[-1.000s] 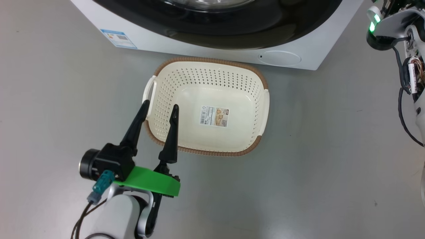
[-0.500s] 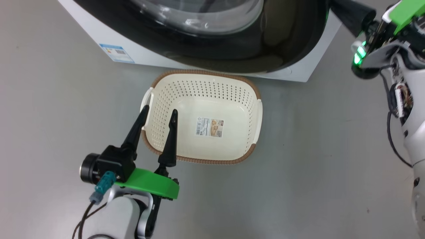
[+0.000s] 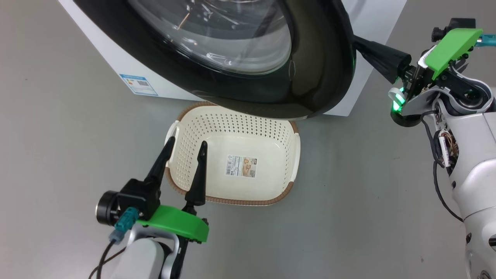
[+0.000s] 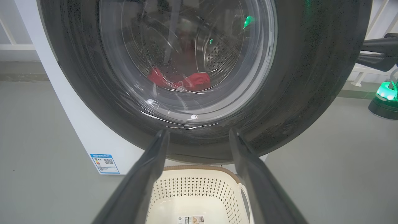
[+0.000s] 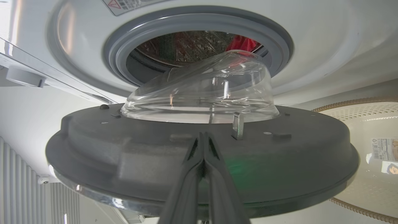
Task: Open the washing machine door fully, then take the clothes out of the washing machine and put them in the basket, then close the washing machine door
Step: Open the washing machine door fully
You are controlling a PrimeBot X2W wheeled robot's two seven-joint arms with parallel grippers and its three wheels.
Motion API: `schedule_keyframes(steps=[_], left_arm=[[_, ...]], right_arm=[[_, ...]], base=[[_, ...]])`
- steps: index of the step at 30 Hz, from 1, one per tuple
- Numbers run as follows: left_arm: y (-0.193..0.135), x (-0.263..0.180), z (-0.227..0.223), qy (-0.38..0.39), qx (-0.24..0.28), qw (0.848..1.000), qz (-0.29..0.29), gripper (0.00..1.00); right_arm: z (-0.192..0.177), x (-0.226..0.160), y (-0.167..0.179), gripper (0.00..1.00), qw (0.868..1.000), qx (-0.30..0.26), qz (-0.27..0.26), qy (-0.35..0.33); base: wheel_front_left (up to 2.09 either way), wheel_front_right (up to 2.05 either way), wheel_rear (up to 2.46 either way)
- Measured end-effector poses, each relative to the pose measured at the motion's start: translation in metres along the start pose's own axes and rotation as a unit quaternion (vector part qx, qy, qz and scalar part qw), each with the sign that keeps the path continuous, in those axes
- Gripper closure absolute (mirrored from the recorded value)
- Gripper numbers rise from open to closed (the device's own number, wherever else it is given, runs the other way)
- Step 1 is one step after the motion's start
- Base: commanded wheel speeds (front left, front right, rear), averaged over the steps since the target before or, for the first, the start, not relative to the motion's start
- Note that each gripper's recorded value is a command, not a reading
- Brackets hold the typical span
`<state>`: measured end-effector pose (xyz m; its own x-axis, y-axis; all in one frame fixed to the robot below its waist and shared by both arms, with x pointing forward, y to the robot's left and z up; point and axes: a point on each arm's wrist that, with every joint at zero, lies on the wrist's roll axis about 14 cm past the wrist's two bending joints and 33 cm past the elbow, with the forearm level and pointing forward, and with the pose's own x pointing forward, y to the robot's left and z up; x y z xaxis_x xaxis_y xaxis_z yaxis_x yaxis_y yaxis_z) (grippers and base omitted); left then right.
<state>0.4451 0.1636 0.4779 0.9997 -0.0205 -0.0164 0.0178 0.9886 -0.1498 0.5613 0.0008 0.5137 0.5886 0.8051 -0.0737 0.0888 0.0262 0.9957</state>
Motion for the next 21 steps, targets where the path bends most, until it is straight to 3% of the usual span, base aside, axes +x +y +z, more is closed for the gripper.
schedule_keyframes(steps=[11, 21], left_arm=[[0.000, -0.003, 0.001, 0.000, 0.001, 1.000, 0.000, 0.00], [-0.009, -0.006, 0.000, 0.002, -0.002, 1.000, -0.010, 0.00]], right_arm=[[0.013, -0.009, 0.013, 1.00, 0.998, -0.002, 0.031, -0.058], [0.018, -0.057, 0.008, 1.00, 0.991, -0.007, 0.057, -0.120]], base=[[0.00, 0.00, 0.00], [0.00, 0.00, 0.00]])
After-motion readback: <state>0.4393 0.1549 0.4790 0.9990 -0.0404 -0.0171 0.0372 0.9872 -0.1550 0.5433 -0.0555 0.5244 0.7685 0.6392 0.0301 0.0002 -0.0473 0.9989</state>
